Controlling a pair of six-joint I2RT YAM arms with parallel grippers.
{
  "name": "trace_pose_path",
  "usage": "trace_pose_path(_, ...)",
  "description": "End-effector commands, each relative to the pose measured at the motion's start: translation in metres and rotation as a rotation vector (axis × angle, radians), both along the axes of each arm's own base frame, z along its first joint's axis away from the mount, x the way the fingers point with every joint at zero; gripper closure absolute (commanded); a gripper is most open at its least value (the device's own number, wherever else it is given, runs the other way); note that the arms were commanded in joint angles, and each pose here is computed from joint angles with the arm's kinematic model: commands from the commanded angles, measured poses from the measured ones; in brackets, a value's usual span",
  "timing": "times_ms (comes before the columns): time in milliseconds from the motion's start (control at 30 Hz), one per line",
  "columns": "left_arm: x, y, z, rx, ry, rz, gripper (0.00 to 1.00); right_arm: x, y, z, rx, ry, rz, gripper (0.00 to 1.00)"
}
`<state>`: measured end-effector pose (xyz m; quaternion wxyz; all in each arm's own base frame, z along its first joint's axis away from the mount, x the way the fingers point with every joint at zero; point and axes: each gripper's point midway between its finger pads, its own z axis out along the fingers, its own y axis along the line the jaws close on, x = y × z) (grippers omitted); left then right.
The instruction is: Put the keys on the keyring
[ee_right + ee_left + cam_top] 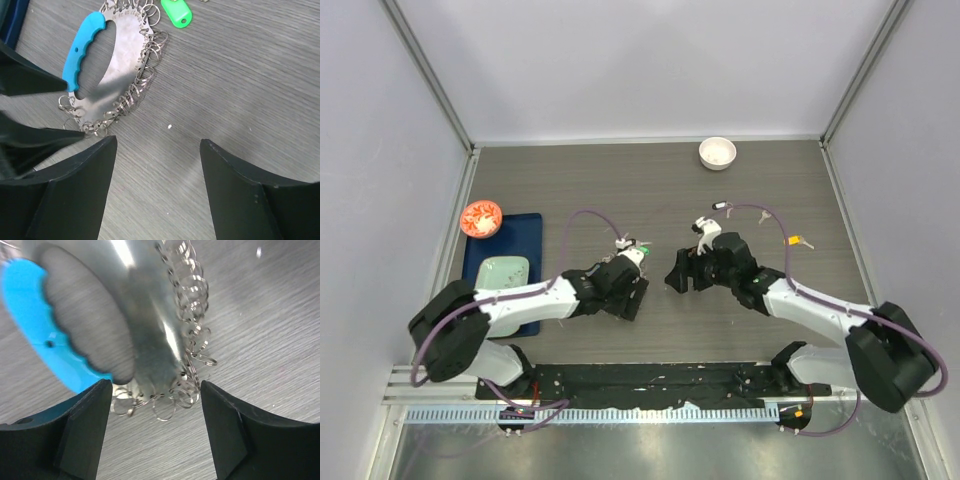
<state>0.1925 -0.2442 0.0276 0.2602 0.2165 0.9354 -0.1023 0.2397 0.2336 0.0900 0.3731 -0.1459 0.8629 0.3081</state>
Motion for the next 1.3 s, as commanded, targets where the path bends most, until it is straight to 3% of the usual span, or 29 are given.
trace_pose_path(0, 0.034, 0.007, 0.071, -0.102, -0.260, 0.087, 0.23, 0.023, 0.032, 0.024, 0.023, -0.154, 0.137, 0.28)
trace_pose_path(100, 0.055, 0.012, 0.111, -0.200, -0.446, 0.140, 0.22, 0.032, 0.043, 0.013, 0.024, -0.163, 0.170, 0.37)
trace_pose_path(167, 0.061, 0.021, 0.112, -0.229, -0.521, 0.175, 0.19, 0.036, 0.049, -0.001, 0.007, -0.146, 0.193, 0.45)
trace_pose_path(267, 0.060, 0.038, 0.112, -0.236, -0.577, 0.223, 0.18, 0.046, 0.064, 0.004, 0.038, -0.172, 0.227, 0.48)
trace_pose_path(967, 0.060, 0.068, 0.108, -0.201, -0.636, 0.324, 0.19, 0.060, 0.093, -0.059, 0.013, -0.087, 0.332, 0.60)
trace_pose_path(1267, 0.060, 0.065, 0.106, -0.194, -0.626, 0.312, 0.19, 0.053, 0.085, -0.053, -0.034, -0.101, 0.370, 0.80)
